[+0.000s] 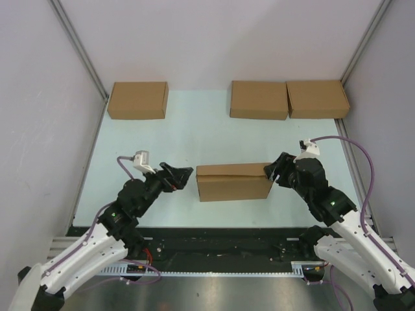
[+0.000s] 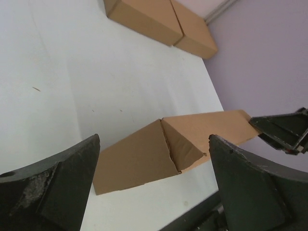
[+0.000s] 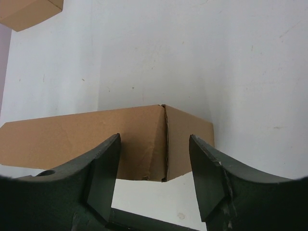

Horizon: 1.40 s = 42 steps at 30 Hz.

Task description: Fold the paper box

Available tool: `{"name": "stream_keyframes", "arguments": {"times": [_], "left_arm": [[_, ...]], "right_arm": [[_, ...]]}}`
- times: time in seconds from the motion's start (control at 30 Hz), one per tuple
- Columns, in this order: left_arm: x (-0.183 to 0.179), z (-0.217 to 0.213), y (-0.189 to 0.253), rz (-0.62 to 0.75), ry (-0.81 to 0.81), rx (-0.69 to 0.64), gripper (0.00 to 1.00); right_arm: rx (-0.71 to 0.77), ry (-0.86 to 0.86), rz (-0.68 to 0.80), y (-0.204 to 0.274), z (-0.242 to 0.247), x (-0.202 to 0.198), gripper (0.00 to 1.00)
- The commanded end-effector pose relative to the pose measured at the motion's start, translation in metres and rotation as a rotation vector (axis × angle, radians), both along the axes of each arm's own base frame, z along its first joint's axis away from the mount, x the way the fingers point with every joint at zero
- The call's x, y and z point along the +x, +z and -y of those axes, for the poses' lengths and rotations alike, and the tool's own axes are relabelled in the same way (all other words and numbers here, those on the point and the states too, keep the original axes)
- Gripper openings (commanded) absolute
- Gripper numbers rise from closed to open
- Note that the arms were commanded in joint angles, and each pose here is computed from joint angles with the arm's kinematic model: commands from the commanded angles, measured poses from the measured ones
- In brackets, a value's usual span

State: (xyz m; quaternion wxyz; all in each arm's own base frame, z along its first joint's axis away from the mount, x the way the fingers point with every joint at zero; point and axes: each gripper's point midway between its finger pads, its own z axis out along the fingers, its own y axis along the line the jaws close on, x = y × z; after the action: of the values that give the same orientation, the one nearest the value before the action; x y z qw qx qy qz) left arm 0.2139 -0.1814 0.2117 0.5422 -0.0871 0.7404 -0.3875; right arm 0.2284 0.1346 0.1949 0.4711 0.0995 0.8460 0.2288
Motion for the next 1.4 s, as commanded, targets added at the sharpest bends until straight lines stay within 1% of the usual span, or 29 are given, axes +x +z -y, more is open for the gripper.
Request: {"name": "stream_keyframes", "arguments": {"times": [0.0, 0.03, 0.2, 0.3, 0.4, 0.6, 0.63, 0.73, 0.8, 0.83, 0.93, 1.0, 1.2, 1.37], "left_arm": [[-0.015, 0.042, 0.016, -0.015, -0.277, -0.148, 1.0], [-0.015, 0.045, 0.023, 0.005, -0.293, -0.163, 0.99], [-0.015, 0.055, 0.028, 0.005, -0.346, -0.186, 0.99], [-0.015, 0.056, 0.026, -0.01, -0.355, -0.204, 0.99], [-0.014, 0.056, 0.02, -0.037, -0.359, -0.21, 0.95], [-0.012, 0.059, 0.003, -0.095, -0.364, -0.215, 0.84], [-0.012, 0.059, -0.001, -0.107, -0.365, -0.211, 0.79], [-0.011, 0.059, -0.01, -0.135, -0.361, -0.217, 0.72], [-0.01, 0.058, -0.012, -0.141, -0.356, -0.222, 0.7], [-0.01, 0.058, -0.015, -0.148, -0.353, -0.219, 0.67], [-0.009, 0.057, -0.02, -0.159, -0.351, -0.215, 0.62], [-0.009, 0.057, -0.021, -0.163, -0.353, -0.214, 0.61], [-0.01, 0.056, -0.032, -0.185, -0.354, -0.212, 0.49], [-0.01, 0.056, -0.042, -0.209, -0.353, -0.205, 0.45]], "right_arm": [[-0.068, 0.049, -0.093, -0.028, 0.003, -0.015, 0.64], [-0.069, 0.048, -0.094, -0.029, 0.004, -0.015, 0.64], [-0.066, 0.054, -0.093, -0.028, 0.003, -0.015, 0.64], [-0.066, 0.054, -0.091, -0.028, 0.002, -0.015, 0.64], [-0.067, 0.056, -0.096, -0.031, 0.002, -0.015, 0.64], [-0.061, 0.057, -0.095, -0.033, 0.002, -0.016, 0.64], [-0.062, 0.057, -0.097, -0.033, 0.002, -0.016, 0.64], [-0.06, 0.058, -0.094, -0.033, 0.002, -0.016, 0.64], [-0.061, 0.057, -0.095, -0.033, 0.003, -0.017, 0.64], [-0.062, 0.057, -0.095, -0.033, 0.002, -0.016, 0.64], [-0.063, 0.055, -0.093, -0.033, 0.003, -0.016, 0.64], [-0.062, 0.054, -0.093, -0.032, 0.003, -0.016, 0.64], [-0.063, 0.051, -0.094, -0.033, 0.004, -0.016, 0.65], [-0.051, 0.051, -0.091, -0.031, 0.003, -0.016, 0.67]]}}
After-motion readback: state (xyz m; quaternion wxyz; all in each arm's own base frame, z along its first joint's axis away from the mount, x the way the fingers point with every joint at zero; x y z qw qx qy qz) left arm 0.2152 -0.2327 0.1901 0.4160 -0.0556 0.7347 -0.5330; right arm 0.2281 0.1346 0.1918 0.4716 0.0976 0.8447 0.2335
